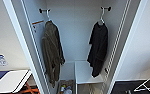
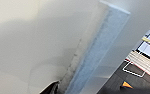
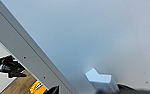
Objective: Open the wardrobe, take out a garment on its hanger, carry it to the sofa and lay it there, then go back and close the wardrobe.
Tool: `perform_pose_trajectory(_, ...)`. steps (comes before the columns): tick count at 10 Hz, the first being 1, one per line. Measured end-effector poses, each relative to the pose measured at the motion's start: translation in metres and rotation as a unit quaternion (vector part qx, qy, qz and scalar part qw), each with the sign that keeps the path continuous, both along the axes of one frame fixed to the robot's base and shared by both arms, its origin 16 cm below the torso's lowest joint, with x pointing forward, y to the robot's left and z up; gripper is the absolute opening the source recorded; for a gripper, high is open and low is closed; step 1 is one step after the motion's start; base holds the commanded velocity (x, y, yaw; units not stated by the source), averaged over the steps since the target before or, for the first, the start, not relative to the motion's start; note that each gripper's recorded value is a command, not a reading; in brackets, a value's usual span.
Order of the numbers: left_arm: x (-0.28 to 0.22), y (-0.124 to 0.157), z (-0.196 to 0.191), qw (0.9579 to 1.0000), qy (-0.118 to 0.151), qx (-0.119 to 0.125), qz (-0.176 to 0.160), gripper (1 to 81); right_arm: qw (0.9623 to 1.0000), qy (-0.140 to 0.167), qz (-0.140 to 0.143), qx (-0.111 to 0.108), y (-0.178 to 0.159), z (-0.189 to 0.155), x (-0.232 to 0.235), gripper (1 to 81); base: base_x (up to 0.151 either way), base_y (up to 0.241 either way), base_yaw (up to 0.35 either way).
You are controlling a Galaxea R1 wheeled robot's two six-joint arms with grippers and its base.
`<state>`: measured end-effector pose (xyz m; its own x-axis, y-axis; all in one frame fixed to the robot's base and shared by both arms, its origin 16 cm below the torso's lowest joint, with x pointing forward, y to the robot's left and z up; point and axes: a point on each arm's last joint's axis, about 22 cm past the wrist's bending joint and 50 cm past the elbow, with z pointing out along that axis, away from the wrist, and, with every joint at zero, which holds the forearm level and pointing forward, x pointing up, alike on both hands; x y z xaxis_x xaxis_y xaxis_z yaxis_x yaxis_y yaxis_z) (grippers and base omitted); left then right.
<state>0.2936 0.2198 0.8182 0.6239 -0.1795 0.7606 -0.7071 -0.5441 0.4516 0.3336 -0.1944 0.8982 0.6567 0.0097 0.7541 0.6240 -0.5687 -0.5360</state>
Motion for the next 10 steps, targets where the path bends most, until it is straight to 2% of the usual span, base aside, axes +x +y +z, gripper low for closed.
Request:
perform_pose_trajectory(1, -0.004, 0.009, 0.002, 0.9994, -0.003, -0.026, 0.021, 81.1, 0.9998, 0.002, -0.017, -0.001, -0.016, 0.0, -0.006, 81.1, 0.0, 0.0, 0.0)
perform_pose_trajectory(2, -0.015, 0.022, 0.0, 0.9962, 0.03, -0.055, 0.06, 81.1, 0.9994, 0.002, -0.035, 0.0, -0.029, -0.002, -0.011, 81.1, 0.0, 0.0, 0.0)
perform_pose_trajectory(3, -0.126, -0.01, -0.037, 0.9889, 0.137, -0.053, 0.021, 81.1, 0.9985, 0.001, -0.054, 0.006, -0.04, -0.002, -0.015, 81.1, 0.0, 0.0, 0.0)
perform_pose_trajectory(4, -0.177, -0.03, -0.05, 0.9815, 0.18, -0.064, 0.01, 81.1, 0.9975, 0.007, -0.07, 0.011, -0.047, -0.005, -0.019, 81.1, 0.0, 0.0, 0.0)
perform_pose_trajectory(5, -0.143, 0.008, -0.059, 0.9882, 0.138, -0.051, 0.042, 81.1, 0.9956, 0.079, -0.051, -0.004, -0.042, -0.037, -0.064, 81.1, 0.0, 0.0, 0.0)
perform_pose_trajectory(6, -0.124, 0.056, -0.081, 0.9895, 0.121, -0.015, 0.077, 81.1, 0.9885, 0.145, -0.035, -0.022, -0.038, -0.075, -0.109, 81.1, 0.0, 0.0, 0.0)
perform_pose_trajectory(7, -0.138, 0.074, -0.101, 0.9864, 0.133, -0.005, 0.097, 81.1, 0.9858, 0.145, -0.075, -0.036, -0.067, -0.09, -0.091, 81.1, 0.0, 0.0, 0.0)
perform_pose_trajectory(8, -0.157, 0.078, -0.121, 0.9825, 0.149, -0.003, 0.112, 81.1, 0.9783, 0.156, -0.122, -0.061, -0.11, -0.112, -0.08, 81.1, 0.0, 0.0, 0.0)
perform_pose_trajectory(10, -0.145, 0.106, -0.152, 0.9781, 0.135, 0.008, 0.158, 81.1, 0.9533, 0.213, -0.185, -0.107, -0.172, -0.169, -0.102, 81.1, 0.0, 0.0, 0.0)
